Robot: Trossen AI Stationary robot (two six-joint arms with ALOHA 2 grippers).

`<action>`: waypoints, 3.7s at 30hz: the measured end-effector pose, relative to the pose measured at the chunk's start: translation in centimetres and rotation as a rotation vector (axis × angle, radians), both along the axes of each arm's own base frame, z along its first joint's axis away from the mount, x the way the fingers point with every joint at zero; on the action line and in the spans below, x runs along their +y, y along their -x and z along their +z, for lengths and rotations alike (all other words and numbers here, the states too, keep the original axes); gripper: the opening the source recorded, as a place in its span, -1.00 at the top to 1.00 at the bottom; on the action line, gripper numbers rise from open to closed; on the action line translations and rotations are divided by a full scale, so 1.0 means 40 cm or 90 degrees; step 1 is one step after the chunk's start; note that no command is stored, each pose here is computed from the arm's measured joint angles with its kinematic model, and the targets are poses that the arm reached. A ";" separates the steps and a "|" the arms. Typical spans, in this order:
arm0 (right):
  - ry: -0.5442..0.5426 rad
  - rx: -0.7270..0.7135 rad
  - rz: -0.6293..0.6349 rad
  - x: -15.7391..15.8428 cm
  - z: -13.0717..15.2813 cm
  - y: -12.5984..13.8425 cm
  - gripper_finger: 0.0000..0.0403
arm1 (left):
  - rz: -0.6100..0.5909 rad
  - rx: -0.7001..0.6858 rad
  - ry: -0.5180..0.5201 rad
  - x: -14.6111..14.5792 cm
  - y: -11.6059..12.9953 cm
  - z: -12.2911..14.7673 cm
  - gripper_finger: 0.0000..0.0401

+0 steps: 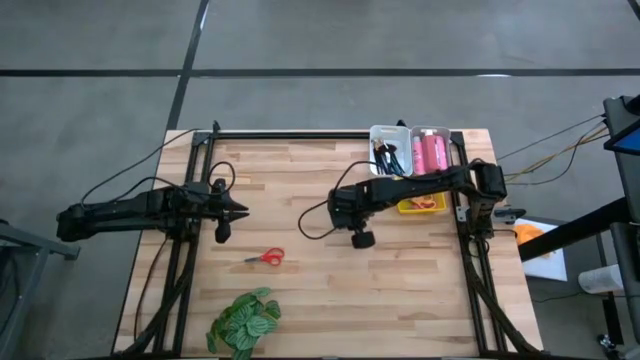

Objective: Pick & Place Paint Supplies
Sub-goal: Put the green scissors into the yellow bin, then put the red scissors into the yellow bin

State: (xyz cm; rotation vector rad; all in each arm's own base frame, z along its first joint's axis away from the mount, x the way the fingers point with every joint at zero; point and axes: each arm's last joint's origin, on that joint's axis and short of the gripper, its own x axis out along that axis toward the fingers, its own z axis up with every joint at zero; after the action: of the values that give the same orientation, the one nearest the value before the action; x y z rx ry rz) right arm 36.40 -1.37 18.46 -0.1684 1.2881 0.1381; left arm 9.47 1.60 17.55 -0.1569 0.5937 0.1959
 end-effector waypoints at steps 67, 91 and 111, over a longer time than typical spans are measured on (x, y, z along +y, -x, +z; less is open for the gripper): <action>0.091 -0.060 -0.584 -0.009 -0.027 0.446 0.90 | 0.001 0.001 0.002 0.000 0.000 -0.001 0.60; 0.084 -0.072 -0.588 -0.009 -0.017 0.451 0.47 | 0.001 0.001 0.002 0.000 0.000 -0.001 0.60; -0.024 -0.503 -0.453 -0.008 0.208 0.438 0.47 | 0.002 0.001 0.003 0.000 0.000 -0.001 0.60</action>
State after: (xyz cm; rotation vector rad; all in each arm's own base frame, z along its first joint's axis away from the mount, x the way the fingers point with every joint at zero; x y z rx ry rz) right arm 18.89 -1.70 26.79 0.2578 0.4972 -0.4753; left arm 9.48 1.61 17.52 -0.1616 0.5960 0.1977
